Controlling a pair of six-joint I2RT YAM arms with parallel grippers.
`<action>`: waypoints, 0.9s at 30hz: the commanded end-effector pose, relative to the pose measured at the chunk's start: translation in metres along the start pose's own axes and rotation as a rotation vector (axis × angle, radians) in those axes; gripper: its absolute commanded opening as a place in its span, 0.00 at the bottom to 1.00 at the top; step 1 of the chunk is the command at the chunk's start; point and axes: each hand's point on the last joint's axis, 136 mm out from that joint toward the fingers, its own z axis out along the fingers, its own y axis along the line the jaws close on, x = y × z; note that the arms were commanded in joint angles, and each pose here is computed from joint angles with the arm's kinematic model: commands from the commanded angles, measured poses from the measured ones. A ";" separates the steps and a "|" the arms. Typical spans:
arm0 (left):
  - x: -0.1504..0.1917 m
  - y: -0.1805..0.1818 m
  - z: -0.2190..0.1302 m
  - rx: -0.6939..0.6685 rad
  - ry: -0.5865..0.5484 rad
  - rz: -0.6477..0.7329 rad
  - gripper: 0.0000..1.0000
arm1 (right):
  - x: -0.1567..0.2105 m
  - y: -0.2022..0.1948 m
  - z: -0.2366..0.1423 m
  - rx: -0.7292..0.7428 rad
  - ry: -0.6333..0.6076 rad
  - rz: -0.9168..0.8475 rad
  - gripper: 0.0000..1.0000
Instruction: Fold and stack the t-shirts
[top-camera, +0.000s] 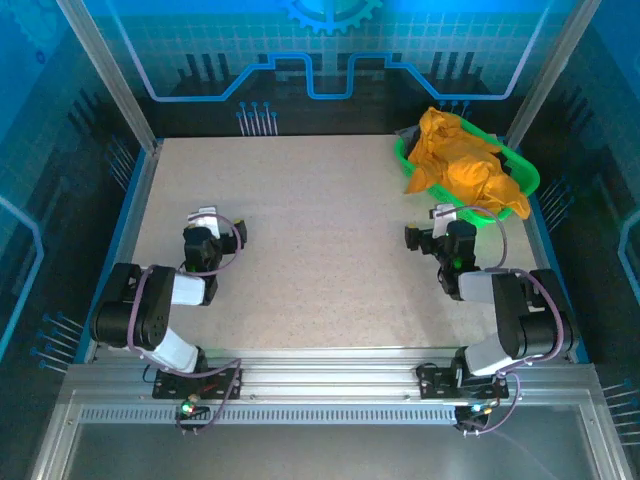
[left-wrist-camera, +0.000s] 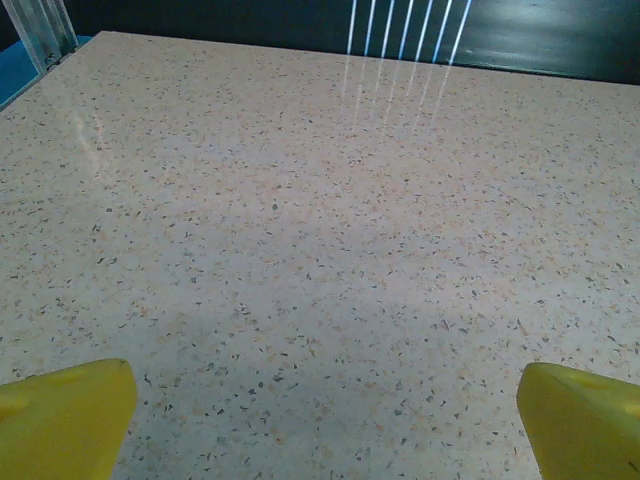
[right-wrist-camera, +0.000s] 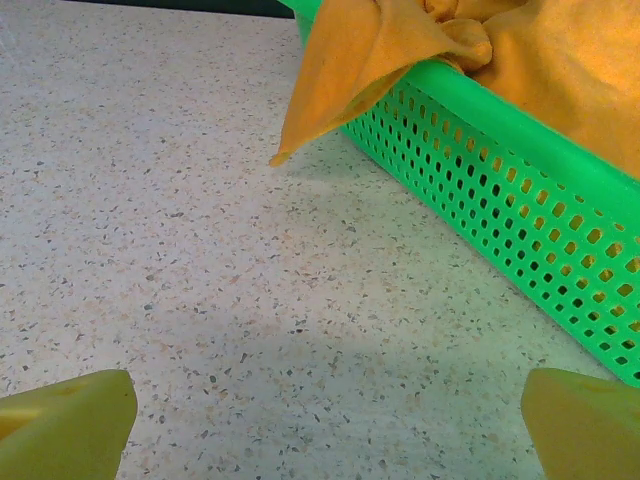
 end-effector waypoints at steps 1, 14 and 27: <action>-0.008 -0.003 0.000 0.005 -0.017 0.020 0.99 | -0.009 -0.001 0.003 -0.008 -0.022 -0.014 1.00; -0.008 -0.003 0.001 0.006 -0.017 0.021 0.99 | -0.008 -0.001 0.003 -0.008 -0.021 -0.014 1.00; -0.075 -0.016 -0.045 -0.081 -0.148 0.070 0.99 | -0.104 0.016 -0.049 0.109 -0.181 -0.090 1.00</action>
